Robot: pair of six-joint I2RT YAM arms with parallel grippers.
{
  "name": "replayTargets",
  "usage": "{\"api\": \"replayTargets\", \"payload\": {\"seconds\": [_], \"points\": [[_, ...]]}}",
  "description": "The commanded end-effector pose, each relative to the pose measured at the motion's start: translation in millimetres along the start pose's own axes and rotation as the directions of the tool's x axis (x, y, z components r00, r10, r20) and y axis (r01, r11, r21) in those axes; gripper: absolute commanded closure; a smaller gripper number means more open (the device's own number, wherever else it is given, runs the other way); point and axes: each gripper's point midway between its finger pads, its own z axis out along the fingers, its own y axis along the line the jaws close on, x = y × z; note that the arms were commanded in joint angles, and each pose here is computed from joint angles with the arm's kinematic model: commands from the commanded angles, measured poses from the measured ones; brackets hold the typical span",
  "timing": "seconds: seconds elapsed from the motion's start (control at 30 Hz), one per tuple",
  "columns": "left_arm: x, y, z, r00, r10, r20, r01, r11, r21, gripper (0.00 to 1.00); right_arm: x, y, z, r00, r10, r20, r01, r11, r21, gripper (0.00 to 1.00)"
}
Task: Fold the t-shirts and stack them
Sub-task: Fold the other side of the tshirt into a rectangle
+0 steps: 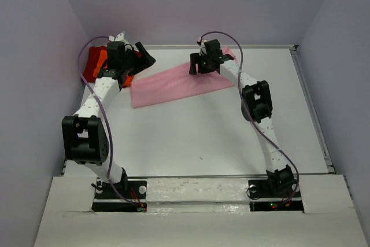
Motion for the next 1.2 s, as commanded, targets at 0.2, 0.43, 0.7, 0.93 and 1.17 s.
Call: {"api": "replayTargets", "payload": {"seconds": [0.2, 0.43, 0.7, 0.93, 1.17], "points": [[-8, -8, -5, 1.0, 0.016, 0.024, -0.017, 0.999, 0.042, 0.13, -7, 93, -10, 0.999, -0.041, 0.03, 0.045, 0.985, -0.167, 0.25], [-9, -9, -6, 1.0, 0.012, 0.024, -0.013, 0.999, 0.051, 0.13, 31, 57, -22, 0.998, -0.042, -0.049, 0.041, 0.999, -0.031, 0.25], [-4, -6, -2, 1.0, 0.011, 0.012, -0.012, 0.999, 0.044, 0.13, 49, -56, -79, 0.99, 0.133, -0.048, -0.122, 0.975, 0.184, 0.25], [57, 14, 43, 0.988, -0.025, -0.154, 0.025, 1.0, -0.003, 0.13, 45, -73, -93, 0.992, 0.12, -0.037, -0.109, 0.969, 0.222, 0.25], [120, -7, 81, 0.951, -0.029, -0.307, 0.066, 0.991, 0.112, 0.14, 43, -61, -92, 0.989, 0.139, -0.042, -0.131, 0.979, 0.16, 0.26]]}}
